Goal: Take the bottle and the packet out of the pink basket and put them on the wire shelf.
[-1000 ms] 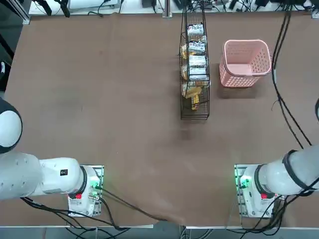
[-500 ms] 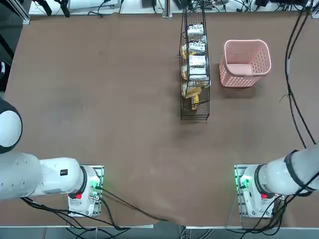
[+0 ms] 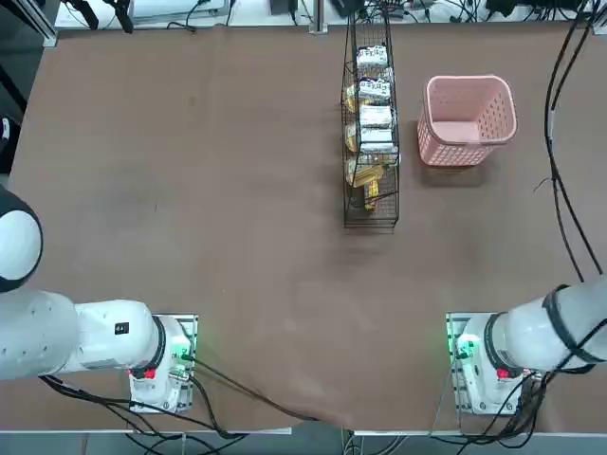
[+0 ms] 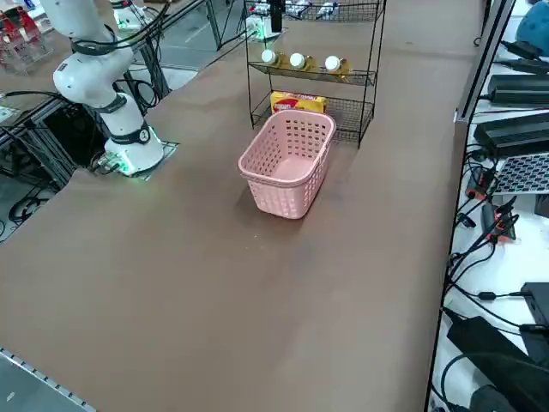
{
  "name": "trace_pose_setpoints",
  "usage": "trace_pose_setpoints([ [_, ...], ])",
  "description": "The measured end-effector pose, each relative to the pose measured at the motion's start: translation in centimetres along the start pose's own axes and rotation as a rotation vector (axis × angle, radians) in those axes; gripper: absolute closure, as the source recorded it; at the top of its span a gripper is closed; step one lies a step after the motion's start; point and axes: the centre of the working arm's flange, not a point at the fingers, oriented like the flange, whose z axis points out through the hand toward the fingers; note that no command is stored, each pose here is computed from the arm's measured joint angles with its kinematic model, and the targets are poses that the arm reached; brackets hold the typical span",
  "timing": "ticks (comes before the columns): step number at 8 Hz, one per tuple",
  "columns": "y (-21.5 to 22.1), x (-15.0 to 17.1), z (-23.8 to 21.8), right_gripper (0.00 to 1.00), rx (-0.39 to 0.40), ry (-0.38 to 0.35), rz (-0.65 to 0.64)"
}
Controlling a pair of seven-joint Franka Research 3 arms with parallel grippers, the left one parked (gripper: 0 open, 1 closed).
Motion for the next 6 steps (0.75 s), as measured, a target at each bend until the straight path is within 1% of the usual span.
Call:
trace_pose_setpoints([
  [1, 0.0, -0.1, 0.3, 0.00, -0.003, -0.003, 0.099],
  [2, 0.0, -0.2, 0.5, 0.00, -0.004, -0.001, 0.154],
  [3, 0.1, -0.1, 0.7, 0.00, -0.006, 0.007, 0.179],
  [6, 2.8, -0.2, 1.0, 0.00, -0.011, 0.022, 0.231],
])
